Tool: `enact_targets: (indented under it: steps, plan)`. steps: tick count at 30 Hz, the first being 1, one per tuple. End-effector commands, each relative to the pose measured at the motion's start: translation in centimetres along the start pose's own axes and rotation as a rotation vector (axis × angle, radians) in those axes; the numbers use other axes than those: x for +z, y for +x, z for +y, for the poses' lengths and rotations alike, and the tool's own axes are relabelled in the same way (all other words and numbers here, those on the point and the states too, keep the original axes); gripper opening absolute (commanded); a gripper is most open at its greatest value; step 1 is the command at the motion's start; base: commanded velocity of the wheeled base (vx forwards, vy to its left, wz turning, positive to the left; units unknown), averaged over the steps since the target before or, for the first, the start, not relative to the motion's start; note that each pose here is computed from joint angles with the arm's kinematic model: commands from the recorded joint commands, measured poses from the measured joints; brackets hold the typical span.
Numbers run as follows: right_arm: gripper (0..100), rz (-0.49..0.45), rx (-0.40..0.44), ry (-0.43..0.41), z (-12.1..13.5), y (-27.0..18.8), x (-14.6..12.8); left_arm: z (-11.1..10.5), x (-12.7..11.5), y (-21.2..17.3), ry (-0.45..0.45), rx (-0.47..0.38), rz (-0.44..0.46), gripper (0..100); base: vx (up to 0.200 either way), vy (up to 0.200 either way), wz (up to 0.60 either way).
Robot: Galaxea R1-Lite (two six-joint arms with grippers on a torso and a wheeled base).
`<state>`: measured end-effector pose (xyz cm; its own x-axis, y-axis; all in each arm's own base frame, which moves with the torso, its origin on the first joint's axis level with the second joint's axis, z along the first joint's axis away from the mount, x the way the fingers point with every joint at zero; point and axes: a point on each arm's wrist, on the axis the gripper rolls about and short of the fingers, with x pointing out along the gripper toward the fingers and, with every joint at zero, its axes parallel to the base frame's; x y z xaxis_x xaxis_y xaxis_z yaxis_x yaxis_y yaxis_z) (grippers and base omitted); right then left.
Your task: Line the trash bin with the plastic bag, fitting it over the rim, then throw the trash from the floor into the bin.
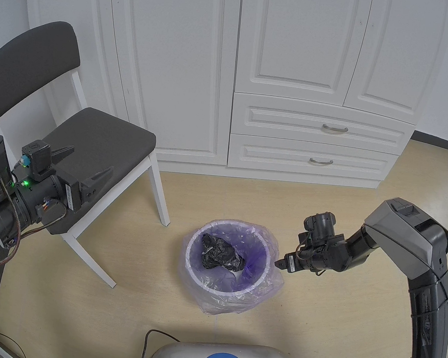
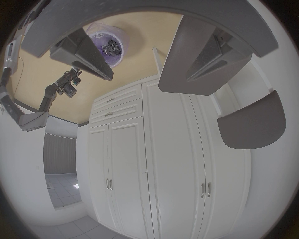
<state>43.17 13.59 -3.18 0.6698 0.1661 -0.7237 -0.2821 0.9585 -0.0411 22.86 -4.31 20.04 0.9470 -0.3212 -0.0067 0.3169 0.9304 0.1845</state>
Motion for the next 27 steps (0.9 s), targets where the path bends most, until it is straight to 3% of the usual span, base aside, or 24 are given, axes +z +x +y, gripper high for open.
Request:
enact_targets:
  steps: [1,7,11,13,16,17,18,20,27]
  plan:
    - [100,0.074,-0.038,0.102,-0.3,4.4,1.5,1.1,-0.3,-0.1,0.001,0.049,-0.004,100,0.000,0.000,0.00]
    - [100,0.103,-0.107,0.100,-0.6,8.9,1.0,1.1,-0.4,-0.1,0.002,0.049,-0.001,100,0.000,0.000,0.00]
    - [100,0.098,-0.089,0.092,-0.1,9.4,0.6,1.0,-0.3,-0.1,0.004,0.047,-0.001,100,0.000,0.000,0.00]
    - [100,0.041,-0.085,0.100,0.1,9.9,0.7,1.0,-0.4,-0.1,0.005,0.046,0.000,100,0.000,0.000,0.00]
    - [100,-0.115,-0.071,0.128,0.5,11.4,0.6,0.9,-0.4,0.0,0.005,0.043,0.000,100,0.000,0.000,0.00]
    - [100,-0.115,-0.071,0.128,0.5,11.4,0.6,0.9,-0.4,0.0,0.005,0.043,0.000,100,0.000,0.000,0.00]
    - [100,-0.223,-0.059,0.153,0.9,12.1,0.6,0.9,-0.3,-0.1,0.005,0.043,-0.002,100,0.000,0.000,0.00]
    - [100,-0.286,-0.045,0.171,1.2,12.2,0.9,0.9,-0.3,-0.1,0.004,0.043,-0.005,100,0.000,0.000,0.00]
    - [100,-0.404,0.012,0.287,1.1,11.6,2.3,0.9,-0.2,-0.2,0.005,0.044,-0.008,100,0.000,0.000,0.00]
